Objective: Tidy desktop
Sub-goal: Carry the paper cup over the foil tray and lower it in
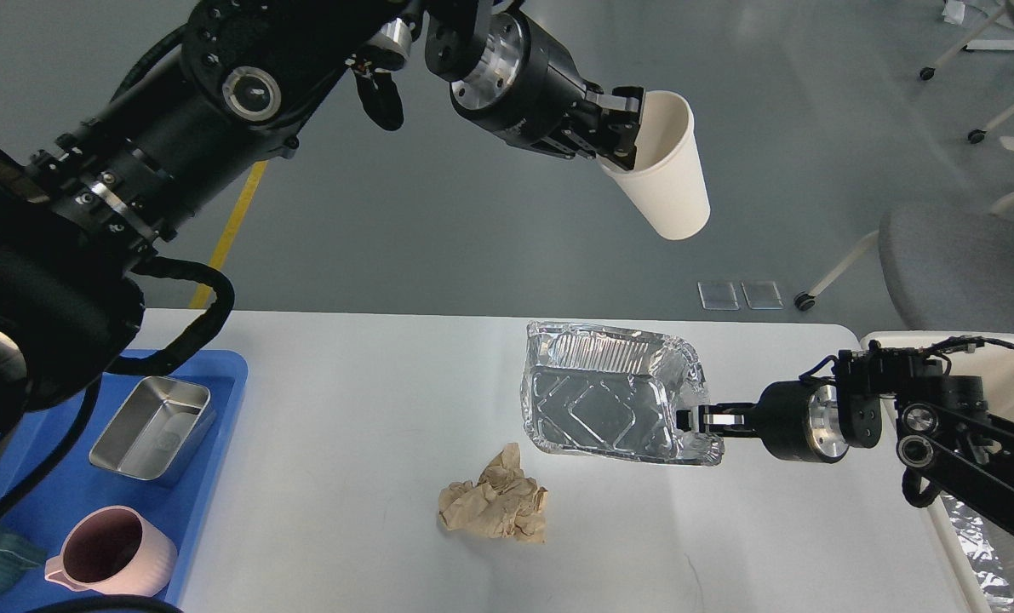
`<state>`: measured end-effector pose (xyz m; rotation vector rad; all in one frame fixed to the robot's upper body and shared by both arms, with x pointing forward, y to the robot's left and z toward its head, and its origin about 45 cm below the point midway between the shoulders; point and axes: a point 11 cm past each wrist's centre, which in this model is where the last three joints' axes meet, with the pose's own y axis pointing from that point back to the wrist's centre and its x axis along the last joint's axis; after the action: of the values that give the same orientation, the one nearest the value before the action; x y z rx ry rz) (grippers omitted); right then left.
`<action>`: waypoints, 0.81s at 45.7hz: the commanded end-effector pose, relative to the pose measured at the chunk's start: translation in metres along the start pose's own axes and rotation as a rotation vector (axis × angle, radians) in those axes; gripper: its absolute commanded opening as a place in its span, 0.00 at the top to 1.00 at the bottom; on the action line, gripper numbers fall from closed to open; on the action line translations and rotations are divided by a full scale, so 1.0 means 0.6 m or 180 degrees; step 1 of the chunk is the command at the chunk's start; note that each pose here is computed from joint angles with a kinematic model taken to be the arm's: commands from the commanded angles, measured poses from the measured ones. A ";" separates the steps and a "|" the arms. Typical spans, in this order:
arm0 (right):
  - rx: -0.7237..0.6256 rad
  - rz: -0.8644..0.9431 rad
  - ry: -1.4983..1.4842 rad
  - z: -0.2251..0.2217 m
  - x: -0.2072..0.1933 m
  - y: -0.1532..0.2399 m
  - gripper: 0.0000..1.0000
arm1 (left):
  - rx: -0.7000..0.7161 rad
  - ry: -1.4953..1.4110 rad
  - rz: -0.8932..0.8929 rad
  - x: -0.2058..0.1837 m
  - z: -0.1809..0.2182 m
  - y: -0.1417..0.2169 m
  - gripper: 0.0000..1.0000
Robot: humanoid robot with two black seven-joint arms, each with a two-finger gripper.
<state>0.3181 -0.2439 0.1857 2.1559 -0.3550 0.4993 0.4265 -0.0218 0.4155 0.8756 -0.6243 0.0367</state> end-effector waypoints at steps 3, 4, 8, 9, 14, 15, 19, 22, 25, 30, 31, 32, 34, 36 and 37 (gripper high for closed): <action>0.0013 0.0030 0.0050 -0.009 0.016 -0.008 1.00 | 0.0081 -0.0107 -0.0252 -0.040 0.012 -0.050 1.00; 0.0010 0.0037 0.0048 -0.008 0.019 -0.008 1.00 | 0.0084 -0.0101 -0.0266 -0.043 0.011 -0.054 1.00; 0.0008 0.0060 0.0058 -0.009 0.026 -0.007 1.00 | 0.0157 -0.0070 -0.0324 -0.055 0.000 -0.065 1.00; 0.0004 0.0061 0.0055 -0.009 0.026 -0.007 1.00 | 0.0181 -0.0057 -0.0344 -0.059 -0.005 -0.069 1.00; -0.0005 0.0078 0.0068 -0.009 0.031 -0.006 1.00 | 0.0316 -0.0026 -0.0490 -0.088 -0.036 -0.092 1.00; 0.0001 0.0082 0.0072 -0.010 0.032 -0.006 1.00 | 0.0334 -0.0024 -0.0510 -0.092 -0.039 -0.094 1.00; 0.0011 0.0115 0.0115 -0.016 0.043 -0.004 1.00 | 0.0352 -0.0009 -0.0555 -0.102 -0.045 -0.103 1.00; 0.0009 0.0128 0.0123 -0.018 0.047 -0.003 1.00 | 0.0361 0.0009 -0.0577 -0.107 -0.050 -0.106 1.00; 0.0014 0.0130 0.0129 -0.019 0.048 -0.003 1.00 | 0.0386 0.0049 -0.0627 -0.118 -0.062 -0.115 1.00; 0.0016 0.0138 0.0132 -0.020 0.049 -0.002 1.00 | 0.0397 0.0085 -0.0728 -0.142 -0.072 -0.133 1.00; 0.0022 0.0141 0.0136 -0.021 0.050 -0.002 1.00 | 0.0390 0.0087 -0.0740 -0.145 -0.071 -0.136 1.00; 0.0023 0.0144 0.0140 -0.021 0.051 -0.002 1.00 | 0.0383 0.0094 -0.0739 -0.146 -0.070 -0.138 1.00; 0.0018 0.0145 0.0140 -0.020 0.051 -0.001 1.00 | 0.0386 0.0119 -0.0730 -0.149 -0.073 -0.141 1.00; 0.0023 0.0147 0.0146 -0.022 0.052 -0.001 1.00 | 0.0385 0.0138 -0.0723 -0.151 -0.074 -0.144 1.00; 0.0034 0.0146 0.0148 -0.023 0.052 -0.001 1.00 | 0.0379 0.0151 -0.0721 -0.153 -0.074 -0.146 1.00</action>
<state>0.3423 -0.2355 0.2057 2.1436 -0.3784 0.5714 0.3992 -0.0251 0.2917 1.0576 -0.4930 -0.1178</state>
